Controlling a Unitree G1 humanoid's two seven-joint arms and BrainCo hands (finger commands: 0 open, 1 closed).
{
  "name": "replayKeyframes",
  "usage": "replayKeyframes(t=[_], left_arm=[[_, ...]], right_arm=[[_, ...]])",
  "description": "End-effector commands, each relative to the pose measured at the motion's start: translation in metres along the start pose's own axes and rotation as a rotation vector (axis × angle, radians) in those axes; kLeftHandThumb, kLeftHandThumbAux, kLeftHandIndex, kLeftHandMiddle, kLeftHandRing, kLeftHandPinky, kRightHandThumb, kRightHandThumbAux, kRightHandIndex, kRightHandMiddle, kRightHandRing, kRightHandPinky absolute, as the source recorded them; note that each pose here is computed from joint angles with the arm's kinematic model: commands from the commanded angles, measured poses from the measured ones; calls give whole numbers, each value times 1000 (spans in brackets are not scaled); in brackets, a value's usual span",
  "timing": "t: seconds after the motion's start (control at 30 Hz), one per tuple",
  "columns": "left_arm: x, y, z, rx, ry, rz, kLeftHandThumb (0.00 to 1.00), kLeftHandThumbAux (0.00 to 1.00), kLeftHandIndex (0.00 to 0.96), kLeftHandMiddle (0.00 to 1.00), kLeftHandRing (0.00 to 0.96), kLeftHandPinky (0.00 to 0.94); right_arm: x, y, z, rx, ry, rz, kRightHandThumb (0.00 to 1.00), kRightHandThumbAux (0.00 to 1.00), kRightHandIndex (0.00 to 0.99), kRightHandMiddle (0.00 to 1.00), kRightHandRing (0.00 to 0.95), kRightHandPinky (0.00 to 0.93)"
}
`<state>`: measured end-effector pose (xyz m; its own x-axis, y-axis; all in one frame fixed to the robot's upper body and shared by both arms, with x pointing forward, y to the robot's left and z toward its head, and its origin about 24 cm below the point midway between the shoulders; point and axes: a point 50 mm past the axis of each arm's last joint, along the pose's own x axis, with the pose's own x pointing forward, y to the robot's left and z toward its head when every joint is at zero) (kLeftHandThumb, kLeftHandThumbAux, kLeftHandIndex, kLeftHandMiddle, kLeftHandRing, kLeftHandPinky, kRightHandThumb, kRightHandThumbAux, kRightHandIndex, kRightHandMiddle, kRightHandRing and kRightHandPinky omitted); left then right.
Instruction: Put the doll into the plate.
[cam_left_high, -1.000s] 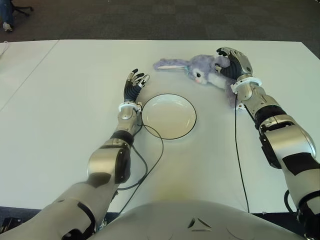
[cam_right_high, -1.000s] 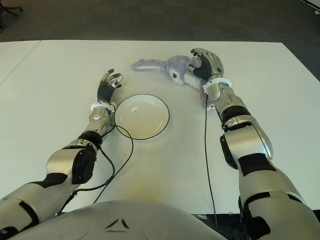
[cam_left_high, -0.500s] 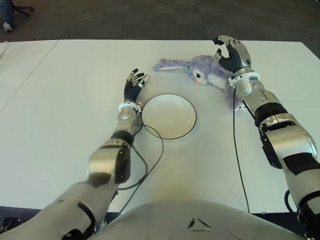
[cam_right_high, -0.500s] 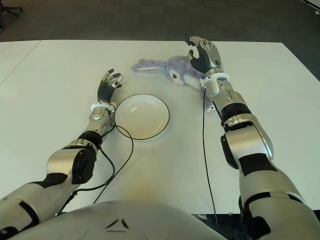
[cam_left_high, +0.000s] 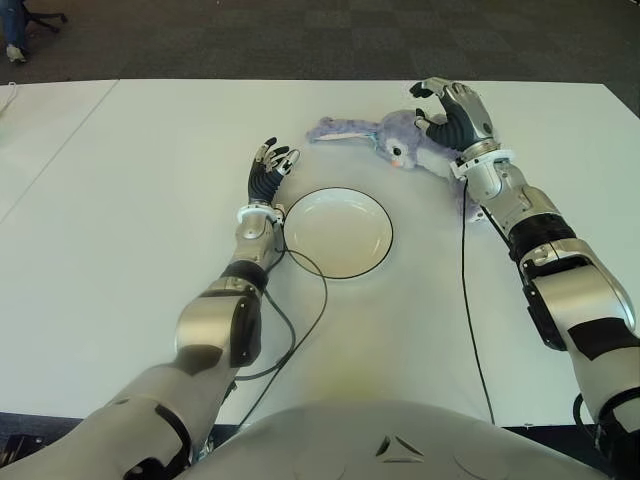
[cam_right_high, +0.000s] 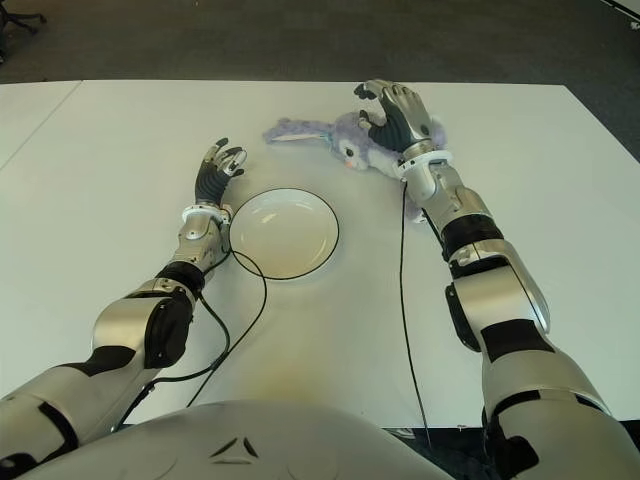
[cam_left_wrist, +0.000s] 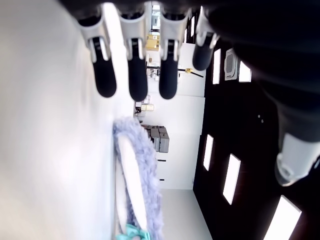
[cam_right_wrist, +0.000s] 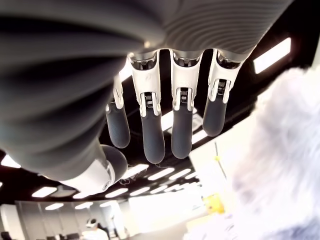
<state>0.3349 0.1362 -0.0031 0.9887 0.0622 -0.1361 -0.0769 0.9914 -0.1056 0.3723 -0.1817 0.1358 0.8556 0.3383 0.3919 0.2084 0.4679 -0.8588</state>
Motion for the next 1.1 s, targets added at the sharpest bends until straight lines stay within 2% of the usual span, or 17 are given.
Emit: replayKeyframes(t=[0.03, 0.33, 0.53, 0.57, 0.6, 0.63, 0.67, 0.7, 0.73, 0.77, 0.87, 1.1], left_arm=[[-39, 5, -68, -21, 298, 39, 0, 577, 134, 245, 259, 258], [-39, 5, -68, -14, 299, 38, 0, 585, 134, 237, 253, 256], [-39, 6, -68, -12, 295, 33, 0, 579, 133, 236, 250, 247], [-39, 6, -68, -13, 295, 33, 0, 579, 133, 236, 250, 247], [-39, 6, -68, -14, 295, 33, 0, 578, 130, 235, 249, 247], [-39, 6, -68, -15, 296, 34, 0, 578, 130, 234, 249, 248], [-39, 6, -68, -14, 296, 35, 0, 578, 130, 235, 250, 250], [-39, 6, -68, -14, 297, 36, 0, 582, 130, 241, 255, 261], [-39, 6, -68, -11, 298, 37, 0, 582, 130, 243, 256, 264], [-39, 6, -68, -10, 298, 37, 0, 586, 131, 247, 261, 271], [-40, 6, -68, -7, 304, 37, 0, 589, 132, 250, 266, 279], [-39, 6, -68, -9, 305, 41, 0, 591, 128, 252, 270, 276]], right_arm=[[-3, -2, 2, -16, -20, 23, 717, 708, 440, 885, 880, 880], [-4, -2, 7, -19, -39, 39, 715, 708, 440, 892, 885, 881], [-6, 7, 1, -17, -6, 108, 715, 708, 441, 864, 860, 851], [-6, 10, -5, -26, 18, 158, 715, 708, 440, 864, 860, 851], [-7, 12, -8, -33, 35, 193, 702, 711, 434, 782, 766, 732], [-7, 14, -12, -42, 49, 235, 699, 712, 432, 761, 741, 701], [-8, 15, -16, -60, 65, 303, 691, 713, 427, 683, 668, 633], [-9, 16, -19, -71, 73, 345, 373, 574, 256, 324, 329, 332], [-9, 16, -22, -91, 83, 400, 287, 540, 212, 232, 242, 254], [-10, 17, -24, -104, 89, 433, 243, 501, 106, 80, 81, 66], [-11, 16, -27, -141, 89, 491, 224, 471, 42, 3, 3, 1], [-6, 8, -36, -238, 136, 508, 167, 371, 0, 0, 0, 0]])
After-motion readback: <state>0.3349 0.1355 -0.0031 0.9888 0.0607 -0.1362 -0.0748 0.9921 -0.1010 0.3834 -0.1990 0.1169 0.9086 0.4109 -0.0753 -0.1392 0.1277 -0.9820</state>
